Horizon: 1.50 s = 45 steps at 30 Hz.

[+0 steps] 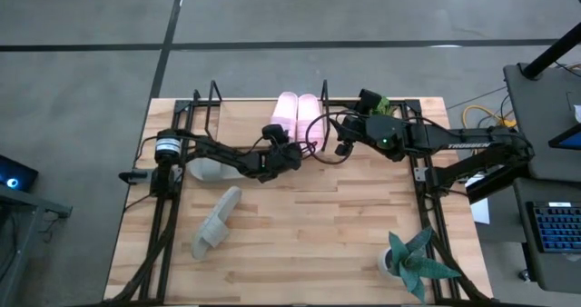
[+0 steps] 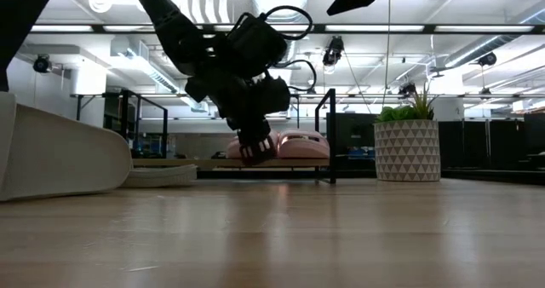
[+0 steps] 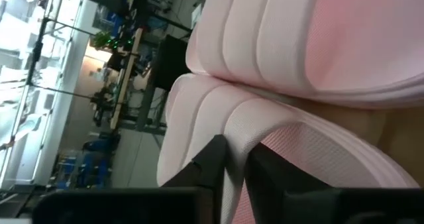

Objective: Pick and place slides into the shelf
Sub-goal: Put the pink slide on the shelf, then put the bottom gray slide on the shelf

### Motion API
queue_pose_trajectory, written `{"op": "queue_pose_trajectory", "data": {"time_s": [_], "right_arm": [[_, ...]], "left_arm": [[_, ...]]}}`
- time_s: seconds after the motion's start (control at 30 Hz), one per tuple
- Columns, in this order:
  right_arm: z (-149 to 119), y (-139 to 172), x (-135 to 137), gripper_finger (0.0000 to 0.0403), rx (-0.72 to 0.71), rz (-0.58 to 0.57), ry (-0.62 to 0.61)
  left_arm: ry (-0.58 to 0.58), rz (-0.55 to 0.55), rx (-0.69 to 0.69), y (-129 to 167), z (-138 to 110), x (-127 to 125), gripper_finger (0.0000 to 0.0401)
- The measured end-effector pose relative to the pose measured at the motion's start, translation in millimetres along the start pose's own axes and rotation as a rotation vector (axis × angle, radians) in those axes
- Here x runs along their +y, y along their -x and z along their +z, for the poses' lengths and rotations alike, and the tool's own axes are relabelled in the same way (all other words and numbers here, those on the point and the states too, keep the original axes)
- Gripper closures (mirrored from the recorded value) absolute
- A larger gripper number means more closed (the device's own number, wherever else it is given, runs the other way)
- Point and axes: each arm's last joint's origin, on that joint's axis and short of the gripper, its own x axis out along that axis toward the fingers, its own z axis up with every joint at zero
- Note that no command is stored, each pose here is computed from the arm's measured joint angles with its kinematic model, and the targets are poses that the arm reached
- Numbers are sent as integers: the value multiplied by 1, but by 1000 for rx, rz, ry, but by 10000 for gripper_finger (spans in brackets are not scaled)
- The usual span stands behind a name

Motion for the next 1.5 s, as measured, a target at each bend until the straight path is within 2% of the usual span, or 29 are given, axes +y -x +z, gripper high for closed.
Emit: {"op": "queue_pose_trajectory", "data": {"time_s": [0.17, 0.47, 0.63, 0.77, 1.17, 1.3, 1.5], "right_arm": [[0, 0, 0, 174, -1, 2, 0], [0, 0, 0, 174, -1, 2, -2], [-1, 0, 1, 174, 1, 2, 0], [-2, -1, 2, 174, 6, 5, 6], [-5, -2, 5, 174, 15, 8, 9], [-5, -2, 4, 174, 13, 7, -7], [-3, -2, 6, 175, -19, 73, -51]], "left_arm": [[1, -5, -3, 0, 0, 0, 306], [5, -11, -11, 1, 2, 2, 172], [41, -58, -61, 7, 10, 14, 134], [80, -176, -151, 14, 16, 24, 130], [3, -246, -148, 34, 13, 48, 129], [9, -427, -241, 51, 14, 70, 141], [68, -731, -304, 87, -2, 118, 217]]}}
